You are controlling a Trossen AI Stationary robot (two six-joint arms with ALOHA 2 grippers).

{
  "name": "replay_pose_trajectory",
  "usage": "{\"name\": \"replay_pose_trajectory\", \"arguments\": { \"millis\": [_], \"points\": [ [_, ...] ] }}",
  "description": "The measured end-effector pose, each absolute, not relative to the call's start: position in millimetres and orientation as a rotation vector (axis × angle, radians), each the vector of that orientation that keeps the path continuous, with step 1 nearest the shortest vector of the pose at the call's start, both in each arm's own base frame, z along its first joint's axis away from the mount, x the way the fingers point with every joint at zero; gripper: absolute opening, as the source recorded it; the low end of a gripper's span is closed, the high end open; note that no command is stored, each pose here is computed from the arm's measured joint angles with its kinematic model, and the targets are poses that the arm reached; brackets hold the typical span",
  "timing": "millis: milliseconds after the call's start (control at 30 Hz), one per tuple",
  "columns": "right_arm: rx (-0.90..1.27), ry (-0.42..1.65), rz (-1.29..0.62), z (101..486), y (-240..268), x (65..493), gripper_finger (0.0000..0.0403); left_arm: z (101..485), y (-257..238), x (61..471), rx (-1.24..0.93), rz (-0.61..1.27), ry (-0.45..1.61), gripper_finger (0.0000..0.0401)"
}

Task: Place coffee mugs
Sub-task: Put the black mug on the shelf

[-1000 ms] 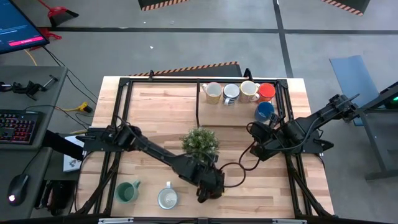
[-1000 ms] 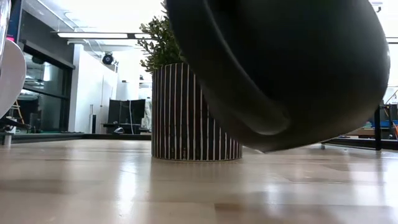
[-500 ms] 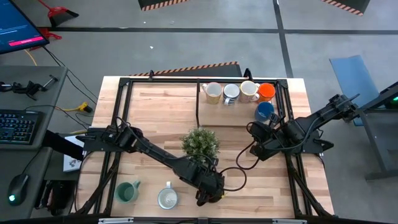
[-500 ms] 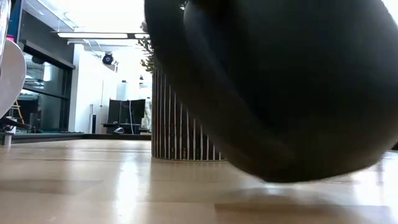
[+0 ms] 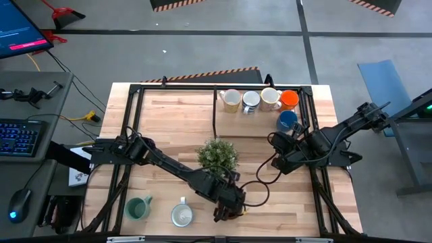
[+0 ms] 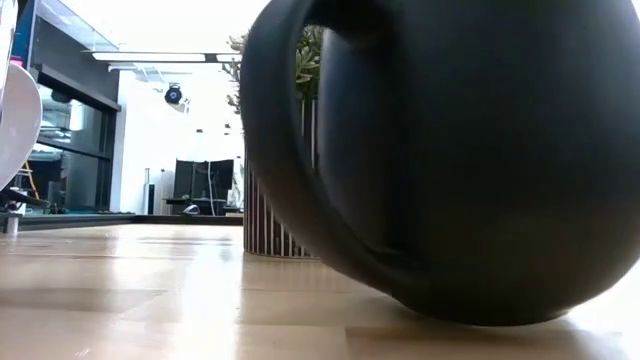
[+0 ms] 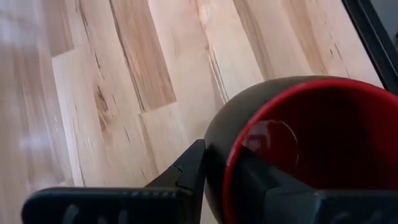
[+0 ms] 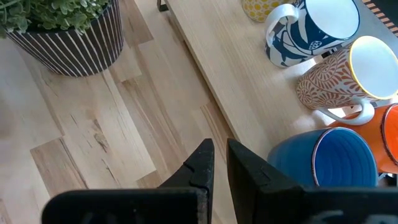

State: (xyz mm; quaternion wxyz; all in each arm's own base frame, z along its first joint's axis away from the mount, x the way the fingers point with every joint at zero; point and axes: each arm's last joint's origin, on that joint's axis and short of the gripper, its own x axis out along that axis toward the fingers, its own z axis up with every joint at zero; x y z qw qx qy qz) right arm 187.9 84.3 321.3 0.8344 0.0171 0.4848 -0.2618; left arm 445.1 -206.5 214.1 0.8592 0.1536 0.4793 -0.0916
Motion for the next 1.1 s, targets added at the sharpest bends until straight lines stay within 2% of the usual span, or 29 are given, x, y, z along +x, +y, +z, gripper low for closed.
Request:
{"name": "replay_pose_trajectory", "arguments": {
  "millis": [400, 567, 733, 867, 967, 1100],
  "points": [
    [0.037, 1.028, -0.554, 321, 84, 188, 0.0021, 225, -196, 451, 0.341, -0.199, 0.952, 0.009],
    [0.04, 1.031, -0.551, 321, 84, 188, 0.0021, 262, -190, 440, 0.358, -0.203, 0.881, 0.0092],
    [0.05, 1.032, -0.551, 321, 85, 188, 0.0021, 310, -183, 412, 0.348, -0.197, 0.85, 0.0092],
    [0.097, 1.039, -0.544, 321, 86, 189, 0.0021, 333, -181, 380, 0.298, -0.166, 0.936, 0.0092],
    [0.109, 1.038, -0.485, 321, 89, 192, 0.0021, 336, -181, 356, 0.276, -0.113, 1.068, 0.0092],
    [0.032, 1.007, -0.382, 321, 101, 196, 0.0021, 336, -176, 317, 0.342, -0.01, 1.346, 0.0091]
  ]
}}
